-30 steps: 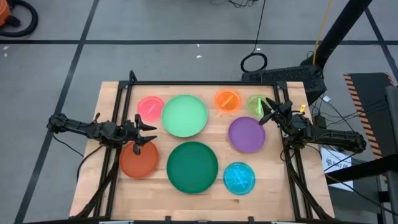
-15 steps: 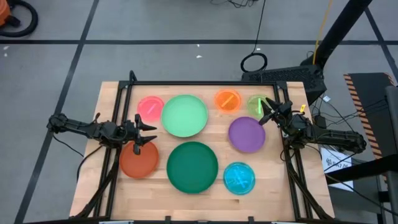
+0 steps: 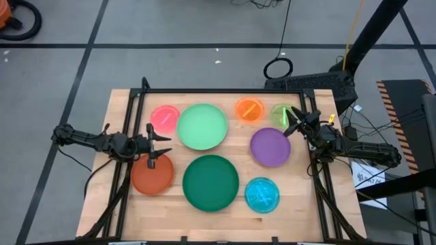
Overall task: Stack plastic plates
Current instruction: Stack the dark green plate on top of the green plate
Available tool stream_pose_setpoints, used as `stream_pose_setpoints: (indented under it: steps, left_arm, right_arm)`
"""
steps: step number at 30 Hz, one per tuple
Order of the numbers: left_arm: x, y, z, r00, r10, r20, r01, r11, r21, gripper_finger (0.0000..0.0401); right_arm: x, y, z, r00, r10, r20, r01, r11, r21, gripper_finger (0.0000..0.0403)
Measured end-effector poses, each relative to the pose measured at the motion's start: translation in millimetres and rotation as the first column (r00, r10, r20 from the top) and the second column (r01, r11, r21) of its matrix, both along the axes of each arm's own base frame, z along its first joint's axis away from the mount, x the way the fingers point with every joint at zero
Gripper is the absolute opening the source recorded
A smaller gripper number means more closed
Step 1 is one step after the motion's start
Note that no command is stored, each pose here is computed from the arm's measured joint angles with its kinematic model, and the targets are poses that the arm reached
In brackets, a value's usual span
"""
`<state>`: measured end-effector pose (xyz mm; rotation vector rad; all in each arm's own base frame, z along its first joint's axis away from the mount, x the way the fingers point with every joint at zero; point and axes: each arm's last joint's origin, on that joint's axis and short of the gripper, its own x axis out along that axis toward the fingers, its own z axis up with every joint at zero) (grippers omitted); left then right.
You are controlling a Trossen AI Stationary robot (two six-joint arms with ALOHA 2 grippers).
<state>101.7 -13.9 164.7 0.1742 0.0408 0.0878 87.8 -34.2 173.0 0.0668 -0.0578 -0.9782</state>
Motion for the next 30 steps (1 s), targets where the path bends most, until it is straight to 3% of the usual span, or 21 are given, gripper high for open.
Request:
stream_pose_setpoints:
  steps: [4,7,9,11,13,15,17,22,30]
  left_arm:
    - [0.0,0.2,6.0,0.998,0.007,0.061,-0.008,1.0,0.015,0.0193]
    - [-0.4,0.3,12.4,0.99,0.015,0.14,0.008,0.987,-0.162,0.0193]
    - [-1.3,0.5,19.2,0.975,0.025,0.22,0.046,0.95,-0.31,0.0193]
    - [-2.6,0.6,25.8,0.956,0.027,0.291,0.088,0.923,-0.375,0.0193]
    - [-4.7,-0.3,33.6,0.928,-0.015,0.372,0.171,0.904,-0.392,0.0193]
    - [-7.1,-1.7,40.3,0.895,-0.073,0.441,0.254,0.896,-0.366,0.0193]
    - [-9.1,-1.9,45.8,0.864,-0.088,0.496,0.293,0.888,-0.353,0.0193]
    - [-9.1,-0.6,51.9,0.834,-0.04,0.55,0.291,0.878,-0.379,0.0193]
    - [10.2,-5.3,70.7,0.882,-0.052,0.468,0.282,0.855,-0.435,0.0193]
  right_arm:
    - [0.0,-0.2,-0.5,1.0,-0.001,-0.002,0.001,1.0,0.003,0.0132]
    - [0.0,-0.2,-0.4,1.0,-0.001,-0.001,0.001,1.0,0.004,0.0132]
    - [0.0,-0.2,0.5,1.0,0.0,0.026,0.0,1.0,0.013,0.0132]
    - [0.2,0.1,1.3,0.995,0.011,0.103,-0.016,0.998,0.056,0.0132]
    - [3.0,2.2,2.0,0.981,0.129,0.147,-0.142,0.987,0.076,0.0132]
    - [7.0,5.4,4.6,0.949,0.285,0.132,-0.292,0.956,0.035,0.0132]
    - [9.6,7.0,8.1,0.92,0.359,0.158,-0.366,0.931,0.013,0.0132]
    - [15.1,6.2,11.2,0.914,0.358,0.193,-0.368,0.929,0.021,0.0132]
    - [27.1,4.3,53.1,0.931,0.356,0.073,-0.357,0.934,-0.008,0.0132]
